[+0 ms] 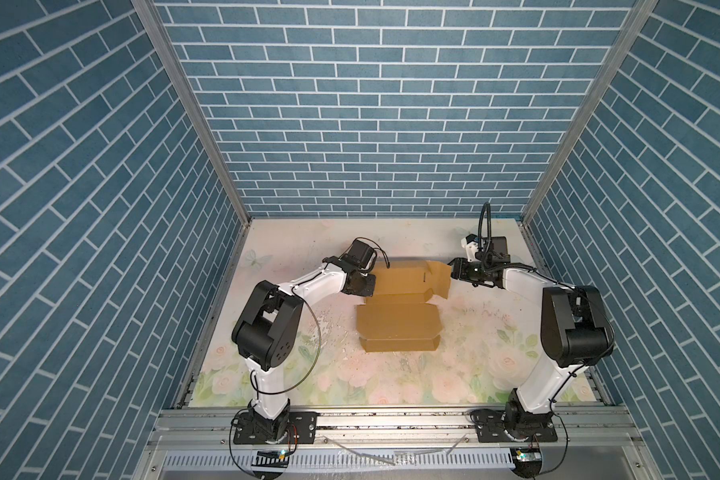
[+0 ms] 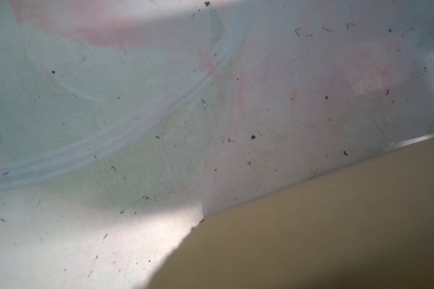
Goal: Fold the paper box
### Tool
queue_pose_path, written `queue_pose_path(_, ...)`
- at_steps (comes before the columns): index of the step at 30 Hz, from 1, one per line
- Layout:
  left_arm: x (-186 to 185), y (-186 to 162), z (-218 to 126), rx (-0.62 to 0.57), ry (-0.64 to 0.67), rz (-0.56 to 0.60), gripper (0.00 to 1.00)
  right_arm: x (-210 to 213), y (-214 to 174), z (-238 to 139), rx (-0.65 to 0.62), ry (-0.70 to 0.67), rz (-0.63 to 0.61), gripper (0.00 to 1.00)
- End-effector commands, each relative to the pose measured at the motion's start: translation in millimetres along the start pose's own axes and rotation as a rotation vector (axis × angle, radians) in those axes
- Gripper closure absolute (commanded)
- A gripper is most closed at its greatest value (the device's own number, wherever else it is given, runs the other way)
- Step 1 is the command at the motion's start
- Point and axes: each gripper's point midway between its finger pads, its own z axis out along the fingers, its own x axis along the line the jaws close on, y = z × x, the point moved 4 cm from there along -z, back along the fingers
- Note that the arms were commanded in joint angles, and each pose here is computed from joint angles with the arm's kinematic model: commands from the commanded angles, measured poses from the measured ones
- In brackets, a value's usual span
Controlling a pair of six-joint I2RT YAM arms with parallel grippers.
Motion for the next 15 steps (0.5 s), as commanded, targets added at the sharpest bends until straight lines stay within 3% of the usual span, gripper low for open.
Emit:
queue_pose_path(1, 6.4, -8.8, 11.6, 0.06, 0.023, -0.033, 0.86, 20.9, -6.3, -3.0, 0.002, 0.057, -0.1, 0.49)
queue_pose_path(15, 7.7, -8.0, 12.6, 0.055, 0.038, -0.055, 0.86, 50.7, -34.8, -1.0, 0.046, 0.081, -0.17, 0.5)
